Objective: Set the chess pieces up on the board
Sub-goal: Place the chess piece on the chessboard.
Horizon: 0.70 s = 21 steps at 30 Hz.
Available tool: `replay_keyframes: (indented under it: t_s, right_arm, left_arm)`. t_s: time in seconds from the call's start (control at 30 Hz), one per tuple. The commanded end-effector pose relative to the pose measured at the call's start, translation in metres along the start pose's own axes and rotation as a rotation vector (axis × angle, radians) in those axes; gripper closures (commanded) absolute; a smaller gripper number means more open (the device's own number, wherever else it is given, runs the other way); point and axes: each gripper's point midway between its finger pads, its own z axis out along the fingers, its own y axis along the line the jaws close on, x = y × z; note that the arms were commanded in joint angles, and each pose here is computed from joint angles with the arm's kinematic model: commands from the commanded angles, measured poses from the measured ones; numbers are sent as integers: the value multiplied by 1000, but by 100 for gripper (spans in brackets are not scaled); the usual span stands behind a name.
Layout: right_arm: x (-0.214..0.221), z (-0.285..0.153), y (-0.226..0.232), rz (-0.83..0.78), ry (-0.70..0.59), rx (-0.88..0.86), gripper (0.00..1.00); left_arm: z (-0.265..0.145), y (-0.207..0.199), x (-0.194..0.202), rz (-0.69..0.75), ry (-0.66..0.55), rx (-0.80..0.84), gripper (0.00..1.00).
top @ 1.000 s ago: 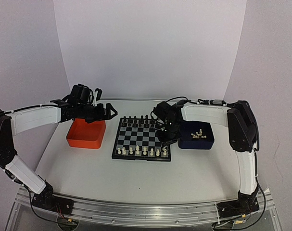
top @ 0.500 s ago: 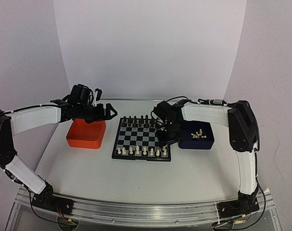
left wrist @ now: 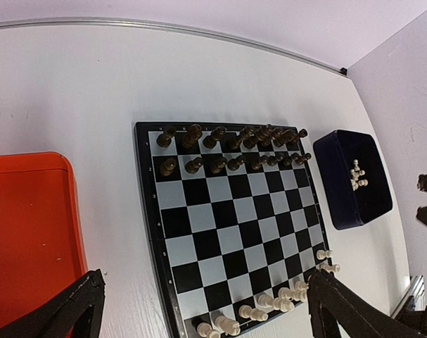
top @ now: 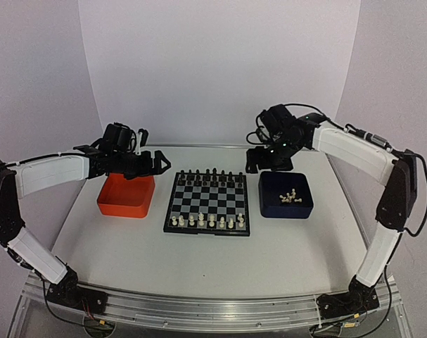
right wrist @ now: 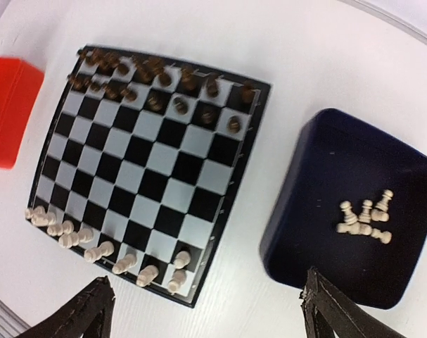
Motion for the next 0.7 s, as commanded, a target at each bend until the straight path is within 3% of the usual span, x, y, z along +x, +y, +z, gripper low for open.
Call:
replay_keyframes:
  t_s: [0.0, 0.27, 0.67]
  right_arm:
    - [14, 8, -89, 271, 63, 106, 11]
    - [28, 44, -143, 407, 157, 160, 18]
    - [28, 107, -168, 295, 286, 63, 42]
  left_arm:
    - [-19, -14, -42, 27, -133, 6, 0]
    - [-7, -2, -55, 20, -173, -68, 0]
    - [29, 6, -72, 57, -168, -116, 0]
